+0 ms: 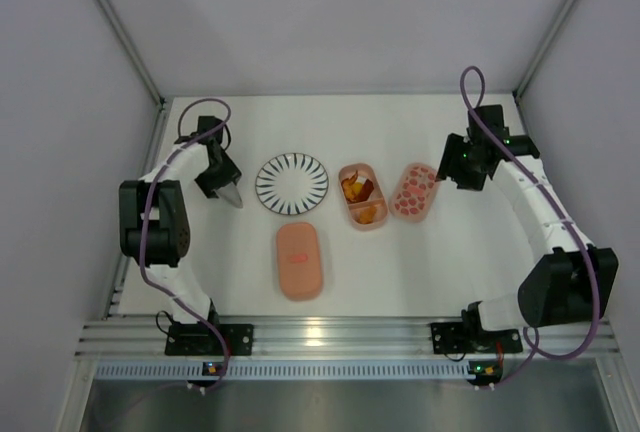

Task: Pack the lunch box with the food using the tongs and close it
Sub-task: Place the clamp at the center of the board.

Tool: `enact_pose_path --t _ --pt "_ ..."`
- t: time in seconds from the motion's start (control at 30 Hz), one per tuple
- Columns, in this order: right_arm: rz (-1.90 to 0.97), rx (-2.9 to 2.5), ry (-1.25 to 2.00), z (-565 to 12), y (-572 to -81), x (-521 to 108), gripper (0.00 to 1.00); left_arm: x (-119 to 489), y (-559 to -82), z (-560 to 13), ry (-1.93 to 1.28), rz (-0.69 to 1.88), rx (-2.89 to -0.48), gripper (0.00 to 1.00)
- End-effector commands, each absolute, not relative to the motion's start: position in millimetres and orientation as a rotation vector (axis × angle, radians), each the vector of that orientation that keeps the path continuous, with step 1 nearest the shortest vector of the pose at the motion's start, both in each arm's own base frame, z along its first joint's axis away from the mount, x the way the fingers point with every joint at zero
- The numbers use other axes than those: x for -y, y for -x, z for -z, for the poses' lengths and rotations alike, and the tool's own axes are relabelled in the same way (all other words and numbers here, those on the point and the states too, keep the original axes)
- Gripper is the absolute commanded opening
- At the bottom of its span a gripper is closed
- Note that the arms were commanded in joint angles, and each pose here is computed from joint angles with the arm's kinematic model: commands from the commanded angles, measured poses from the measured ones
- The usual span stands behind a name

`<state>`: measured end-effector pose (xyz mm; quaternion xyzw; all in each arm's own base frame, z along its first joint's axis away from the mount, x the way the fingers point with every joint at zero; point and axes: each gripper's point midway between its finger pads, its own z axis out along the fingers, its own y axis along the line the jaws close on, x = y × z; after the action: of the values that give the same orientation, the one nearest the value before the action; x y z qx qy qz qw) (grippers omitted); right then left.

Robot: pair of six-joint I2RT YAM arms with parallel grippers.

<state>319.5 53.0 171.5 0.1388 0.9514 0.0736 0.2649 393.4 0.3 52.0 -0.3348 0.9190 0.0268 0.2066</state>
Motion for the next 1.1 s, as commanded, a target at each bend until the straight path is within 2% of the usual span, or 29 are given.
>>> enact_pose_path --t 0.0,0.17,0.27,0.43,0.47,0.6,0.63,0.67,0.7,0.73,0.77,0.83,0.97,1.07 --pt "-0.224 -2.483 -0.378 -188.7 -328.5 -54.7 0.56 -0.5 -415.3 -83.9 0.912 -0.006 -2.435 0.65" --pt "-0.226 -2.487 -0.394 -186.3 -336.2 -55.4 0.56 1.4 -429.8 -138.8 0.851 0.03 -2.334 0.66" --pt "-0.247 -2.493 -0.443 -178.0 -342.3 -54.2 0.57 27.7 -437.1 -186.7 0.745 0.108 -2.261 0.66" --pt "-0.429 -2.518 -0.584 -144.5 -354.3 -57.1 0.57 165.8 -441.5 -250.6 0.334 0.373 -2.269 0.66" --pt "-0.461 -2.508 -0.595 -142.5 -357.6 -58.7 0.57 190.9 -446.1 -241.3 0.275 0.4 -2.306 0.66" --pt "-0.54 -2.437 -0.713 -128.7 -376.9 -48.6 0.57 299.0 -444.6 -263.7 0.032 0.688 -2.29 0.66" --pt "-0.557 -2.417 -0.722 -121.5 -382.7 -48.4 0.57 313.8 -448.7 -265.7 0.015 0.737 -2.286 0.66" --pt "-0.571 -2.411 -0.736 -117.7 -384.1 -48.8 0.57 333.3 -455.2 -244.2 -0.02 0.787 -2.334 0.66" --pt "-0.585 -2.396 -0.757 -115.5 -387.3 -48.9 0.57 349.4 -461.8 -273.6 -0.059 0.86 -2.265 0.66" --pt "-0.596 -2.382 -0.758 -109.1 -389.9 -49.7 0.57 361.9 -465.8 -272.3 -0.08 0.916 -2.262 0.66" --pt "-0.592 -2.373 -0.765 -104.8 -390.6 -48.3 0.58 380.1 -466.9 -252.7 -0.119 1.009 -2.299 0.66" --pt "-0.576 -2.368 -0.801 -94.1 -388.1 -45.1 0.58 399.5 -471.6 -256.1 -0.121 1.123 -2.256 0.65" --pt "-0.578 -2.335 -0.808 -83.3 -392.8 -42.9 0.63 418.5 -473.8 -234.6 -0.146 1.193 -2.246 0.66" --pt "-0.584 -2.339 -0.832 -71.3 -392.5 -43.5 0.64 445.7 -463.0 -235.7 -0.248 1.397 -2.192 0.66"
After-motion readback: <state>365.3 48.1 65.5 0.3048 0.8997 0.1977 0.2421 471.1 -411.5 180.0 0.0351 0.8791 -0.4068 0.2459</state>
